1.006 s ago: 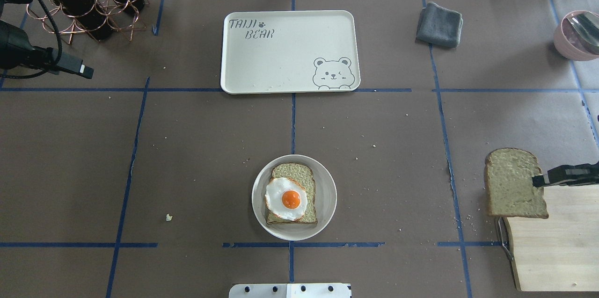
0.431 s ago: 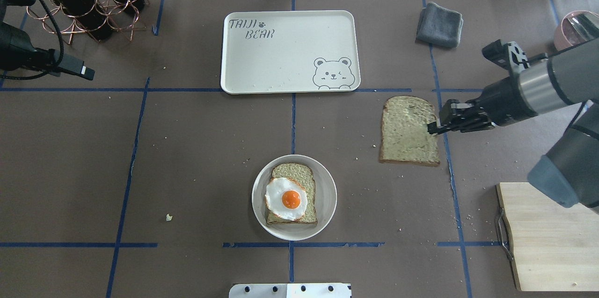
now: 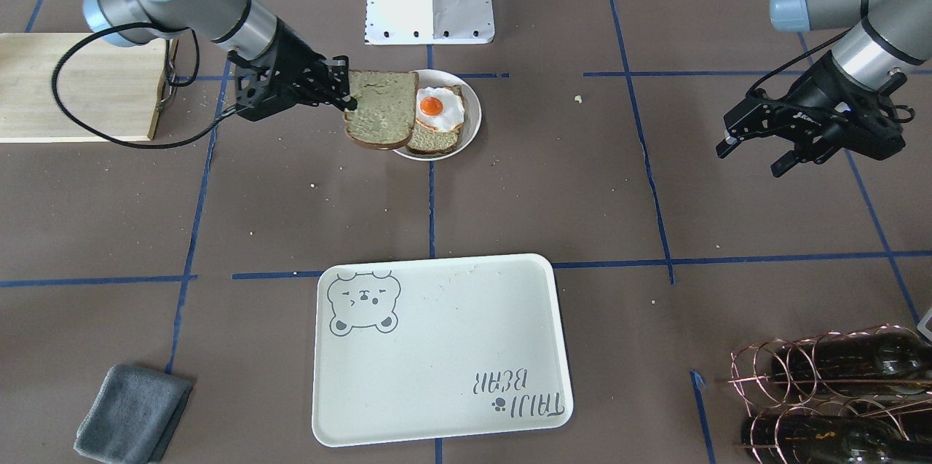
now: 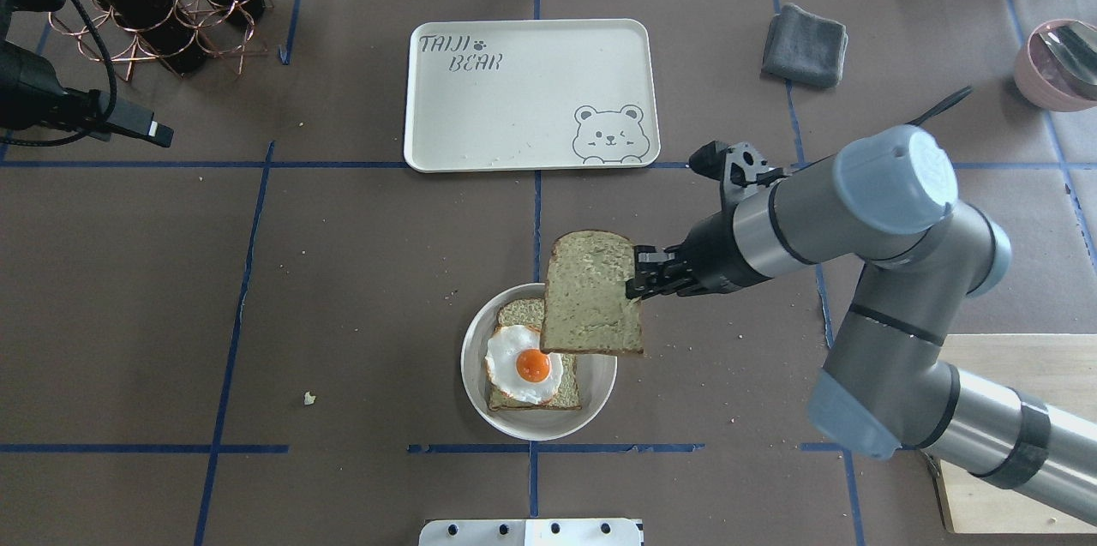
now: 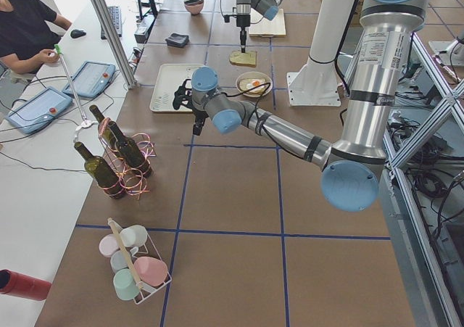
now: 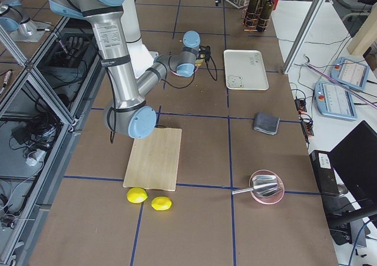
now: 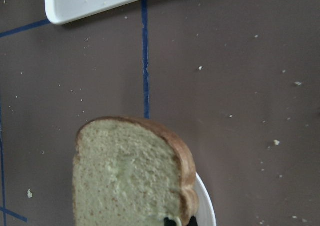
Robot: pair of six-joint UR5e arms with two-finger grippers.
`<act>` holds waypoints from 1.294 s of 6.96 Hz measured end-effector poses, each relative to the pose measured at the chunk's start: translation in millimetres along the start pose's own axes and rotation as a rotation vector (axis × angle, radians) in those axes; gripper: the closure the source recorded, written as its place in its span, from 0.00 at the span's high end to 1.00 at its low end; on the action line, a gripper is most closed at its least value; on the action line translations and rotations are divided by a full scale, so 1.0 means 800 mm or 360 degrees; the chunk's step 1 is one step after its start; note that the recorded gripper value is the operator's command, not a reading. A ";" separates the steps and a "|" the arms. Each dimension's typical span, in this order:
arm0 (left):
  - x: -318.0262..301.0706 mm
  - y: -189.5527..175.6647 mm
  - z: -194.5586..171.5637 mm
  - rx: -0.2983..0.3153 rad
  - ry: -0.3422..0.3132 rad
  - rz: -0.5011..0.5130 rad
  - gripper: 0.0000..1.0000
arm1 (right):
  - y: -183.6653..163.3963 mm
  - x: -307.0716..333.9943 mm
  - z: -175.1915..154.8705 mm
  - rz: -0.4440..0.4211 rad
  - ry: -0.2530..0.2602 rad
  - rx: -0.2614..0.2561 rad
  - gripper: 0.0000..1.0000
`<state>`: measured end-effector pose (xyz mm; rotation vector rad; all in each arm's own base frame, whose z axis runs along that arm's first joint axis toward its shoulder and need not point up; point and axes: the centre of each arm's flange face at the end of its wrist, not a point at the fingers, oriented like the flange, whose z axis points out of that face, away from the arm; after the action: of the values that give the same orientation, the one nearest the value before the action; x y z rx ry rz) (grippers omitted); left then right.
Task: Make sandwich and place on tray
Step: 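Lift the bread slice with the right gripper and carry it over the plate, then lower the bread slice onto the fried egg and open the right gripper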
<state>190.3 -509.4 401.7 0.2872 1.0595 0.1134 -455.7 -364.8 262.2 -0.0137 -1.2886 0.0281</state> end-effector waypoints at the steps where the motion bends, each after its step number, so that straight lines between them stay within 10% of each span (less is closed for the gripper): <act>1: -0.001 0.000 0.001 -0.0002 -0.0002 -0.0002 1.00 | 0.026 -0.018 0.034 0.0000 0.0009 0.0023 0.00; 5: -0.004 0.002 0.002 -0.0005 -0.0006 -0.0005 1.00 | 0.056 -0.013 0.092 0.0011 0.0085 0.0000 0.00; 6: -0.004 0.002 0.002 -0.0005 -0.0006 -0.0004 1.00 | 0.058 -0.014 0.095 0.0010 0.0089 -0.0007 0.61; 7: -0.004 0.002 0.002 -0.0006 -0.0006 -0.0004 1.00 | 0.058 -0.018 0.098 0.0010 0.0087 -0.0009 0.98; 9: 0.000 0.000 0.002 -0.0006 0.0000 -0.0002 1.00 | 0.049 -0.026 0.099 0.0013 0.0077 0.0008 1.00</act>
<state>191.9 -509.5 402.9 0.2835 1.0591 0.1143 -537.8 -326.4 262.9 -0.0153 -1.2399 0.0375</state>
